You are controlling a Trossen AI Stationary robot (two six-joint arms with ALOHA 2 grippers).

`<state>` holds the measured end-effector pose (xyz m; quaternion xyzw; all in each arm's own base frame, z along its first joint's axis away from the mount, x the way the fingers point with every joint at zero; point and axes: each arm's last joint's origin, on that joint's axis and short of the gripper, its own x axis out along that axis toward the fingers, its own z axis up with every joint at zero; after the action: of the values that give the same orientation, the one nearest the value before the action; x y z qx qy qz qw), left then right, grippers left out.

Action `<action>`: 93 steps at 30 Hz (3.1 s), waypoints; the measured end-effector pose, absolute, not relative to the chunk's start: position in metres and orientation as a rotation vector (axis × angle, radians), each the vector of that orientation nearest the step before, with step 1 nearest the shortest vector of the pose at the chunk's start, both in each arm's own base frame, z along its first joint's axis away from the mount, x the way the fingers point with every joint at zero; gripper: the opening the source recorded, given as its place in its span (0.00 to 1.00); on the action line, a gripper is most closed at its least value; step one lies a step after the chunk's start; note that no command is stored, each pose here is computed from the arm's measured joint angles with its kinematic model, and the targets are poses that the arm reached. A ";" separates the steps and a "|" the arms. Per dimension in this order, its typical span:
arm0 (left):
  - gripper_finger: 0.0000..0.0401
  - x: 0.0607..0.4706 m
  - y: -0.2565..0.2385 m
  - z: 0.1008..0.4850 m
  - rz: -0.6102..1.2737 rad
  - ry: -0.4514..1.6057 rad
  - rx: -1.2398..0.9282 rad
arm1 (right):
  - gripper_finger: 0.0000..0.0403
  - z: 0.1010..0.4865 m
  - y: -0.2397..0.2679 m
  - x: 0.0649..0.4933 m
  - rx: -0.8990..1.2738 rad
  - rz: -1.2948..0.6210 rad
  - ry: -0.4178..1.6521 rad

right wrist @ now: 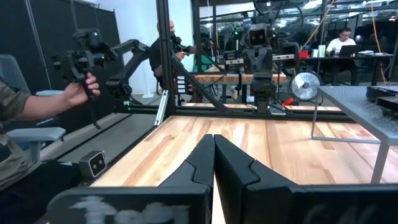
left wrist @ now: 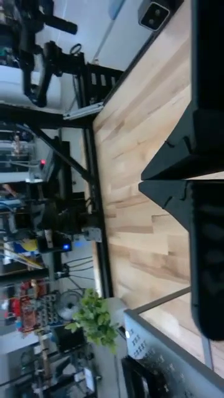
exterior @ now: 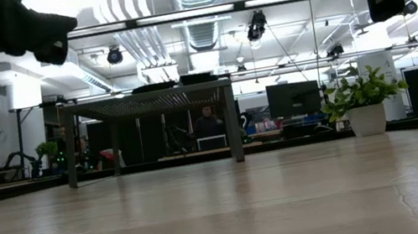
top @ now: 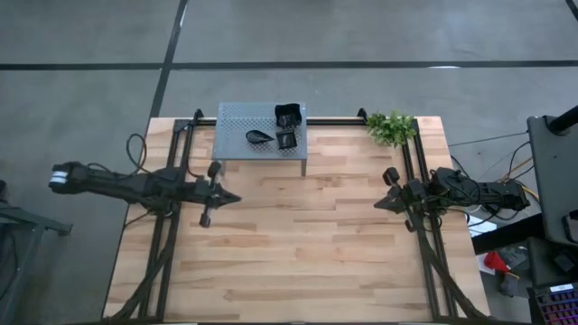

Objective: Pick & Place Mini shaped plates
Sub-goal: Return to Home Position

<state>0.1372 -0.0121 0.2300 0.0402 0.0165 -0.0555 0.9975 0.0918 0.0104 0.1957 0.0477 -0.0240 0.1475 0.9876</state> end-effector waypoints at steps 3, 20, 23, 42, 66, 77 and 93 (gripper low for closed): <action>0.00 0.130 -0.011 0.228 -0.109 -0.024 0.081 | 0.02 0.196 0.010 0.092 0.095 0.296 -0.048; 0.00 0.108 -0.010 0.193 -0.108 -0.104 0.069 | 0.02 0.196 0.010 0.092 0.094 0.296 -0.048; 0.00 0.106 -0.010 0.187 -0.107 -0.117 0.067 | 0.02 0.196 0.010 0.092 0.095 0.297 -0.048; 0.00 0.105 -0.009 0.169 -0.110 -0.016 0.049 | 0.02 0.196 0.010 0.092 0.095 0.297 -0.049; 0.00 0.105 -0.009 0.168 -0.110 -0.014 0.047 | 0.02 0.196 0.010 0.092 0.094 0.297 -0.049; 0.00 0.105 -0.009 0.169 -0.110 -0.015 0.048 | 0.02 0.196 0.010 0.092 0.096 0.297 -0.049; 0.00 0.105 -0.009 0.169 -0.110 -0.015 0.047 | 0.02 0.196 0.010 0.092 0.094 0.297 -0.049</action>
<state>0.1052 -0.0094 0.1688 0.0237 -0.0077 -0.0551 0.9982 0.0918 0.0105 0.1957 0.0470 -0.0242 0.1477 0.9876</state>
